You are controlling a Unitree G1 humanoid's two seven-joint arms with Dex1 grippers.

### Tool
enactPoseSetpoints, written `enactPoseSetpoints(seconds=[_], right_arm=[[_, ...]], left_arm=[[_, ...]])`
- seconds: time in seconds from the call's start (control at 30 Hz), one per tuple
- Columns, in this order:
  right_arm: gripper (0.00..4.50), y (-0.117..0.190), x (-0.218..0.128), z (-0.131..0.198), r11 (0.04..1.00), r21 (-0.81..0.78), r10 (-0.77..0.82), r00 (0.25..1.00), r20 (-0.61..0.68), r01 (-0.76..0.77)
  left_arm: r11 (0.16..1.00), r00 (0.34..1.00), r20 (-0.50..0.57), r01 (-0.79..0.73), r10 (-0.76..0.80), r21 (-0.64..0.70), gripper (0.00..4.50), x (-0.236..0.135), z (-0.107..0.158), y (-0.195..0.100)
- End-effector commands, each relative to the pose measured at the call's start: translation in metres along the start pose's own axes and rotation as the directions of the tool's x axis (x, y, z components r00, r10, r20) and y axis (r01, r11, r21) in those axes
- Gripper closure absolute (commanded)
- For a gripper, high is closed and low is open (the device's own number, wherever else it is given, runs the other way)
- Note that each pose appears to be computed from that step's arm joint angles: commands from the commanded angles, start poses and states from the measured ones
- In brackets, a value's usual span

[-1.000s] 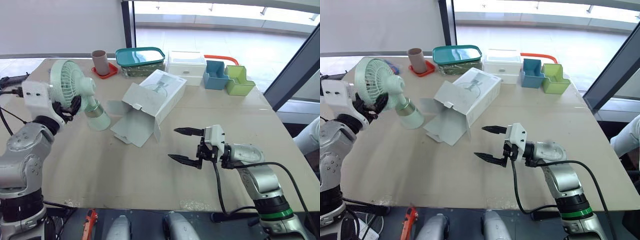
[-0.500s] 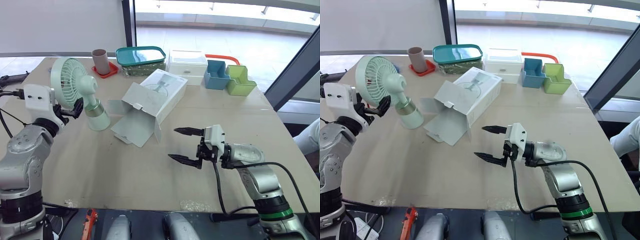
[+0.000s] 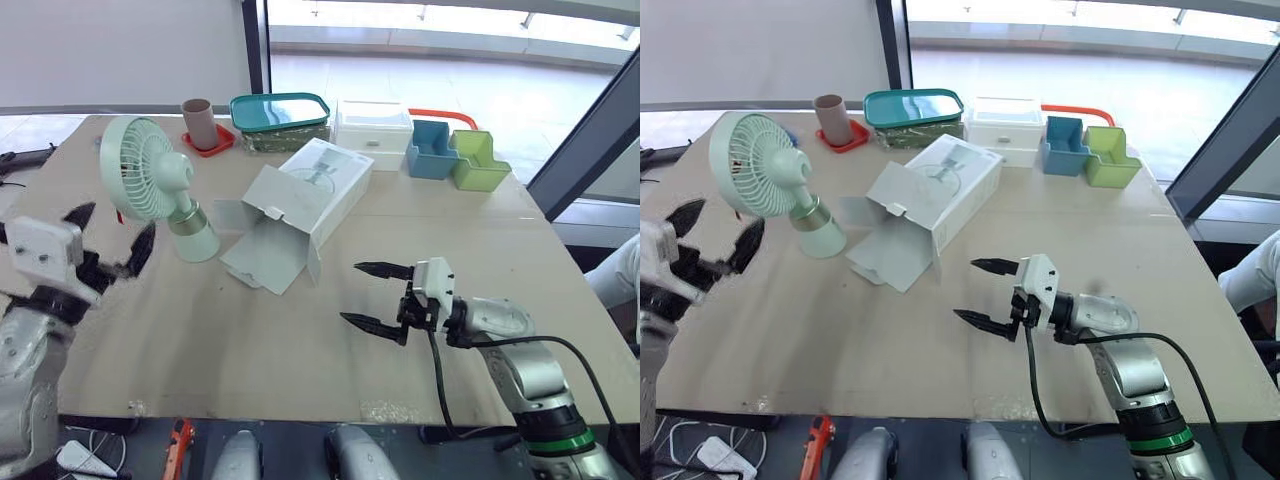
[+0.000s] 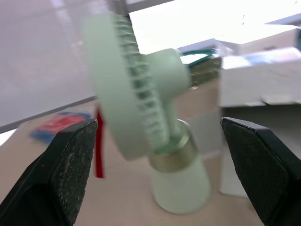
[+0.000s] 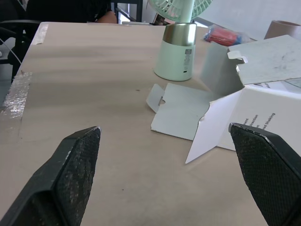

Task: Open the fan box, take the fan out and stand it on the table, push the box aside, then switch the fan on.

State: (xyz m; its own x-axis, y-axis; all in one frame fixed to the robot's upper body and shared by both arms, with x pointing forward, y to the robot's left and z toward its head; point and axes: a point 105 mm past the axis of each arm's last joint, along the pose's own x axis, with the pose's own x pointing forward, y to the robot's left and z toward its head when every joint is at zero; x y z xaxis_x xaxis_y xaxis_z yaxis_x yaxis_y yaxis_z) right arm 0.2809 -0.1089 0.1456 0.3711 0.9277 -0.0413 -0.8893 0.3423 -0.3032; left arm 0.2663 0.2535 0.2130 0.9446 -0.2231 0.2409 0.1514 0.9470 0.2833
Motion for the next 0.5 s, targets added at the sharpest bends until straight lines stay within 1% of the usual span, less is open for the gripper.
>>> enactPoseSetpoints(seconds=[0.03, 0.13, 0.2, 0.23, 0.33, 0.43, 0.5], right_arm=[[0.00, 0.004, 0.004, 0.010, 1.000, -0.021, -0.012, 1.000, 0.024, 0.012], [0.00, 0.006, 0.009, 0.010, 1.000, -0.006, -0.019, 1.000, 0.024, 0.019], [0.00, 0.003, 0.015, 0.010, 0.999, 0.005, -0.052, 0.998, 0.024, 0.052], [0.00, 0.001, 0.018, 0.011, 0.997, 0.009, -0.076, 0.997, 0.023, 0.076], [0.00, -0.006, 0.026, 0.011, 0.990, 0.021, -0.143, 0.990, 0.005, 0.142], [0.00, -0.012, 0.034, 0.012, 0.978, 0.020, -0.209, 0.978, -0.012, 0.209], [0.00, -0.011, 0.046, 0.016, 0.972, 0.028, -0.231, 0.973, -0.004, 0.231]], left_arm=[[0.955, 0.966, 0.037, 0.248, -0.257, 0.166, 0.05, -0.017, 0.008, -0.044], [0.940, 0.945, 0.024, 0.321, -0.326, 0.117, 0.05, -0.019, -0.003, -0.058], [0.923, 0.924, -0.011, 0.383, -0.383, 0.034, 0.05, -0.017, -0.018, -0.067], [0.900, 0.898, -0.051, 0.436, -0.436, -0.026, 0.05, -0.018, -0.030, -0.075], [0.842, 0.840, -0.087, 0.523, -0.535, -0.128, 0.05, -0.020, -0.050, -0.089], [0.806, 0.805, -0.072, 0.578, -0.589, -0.126, 0.05, -0.017, -0.056, -0.094], [0.777, 0.772, -0.091, 0.618, -0.629, -0.121, 0.05, -0.012, -0.064, -0.097]])
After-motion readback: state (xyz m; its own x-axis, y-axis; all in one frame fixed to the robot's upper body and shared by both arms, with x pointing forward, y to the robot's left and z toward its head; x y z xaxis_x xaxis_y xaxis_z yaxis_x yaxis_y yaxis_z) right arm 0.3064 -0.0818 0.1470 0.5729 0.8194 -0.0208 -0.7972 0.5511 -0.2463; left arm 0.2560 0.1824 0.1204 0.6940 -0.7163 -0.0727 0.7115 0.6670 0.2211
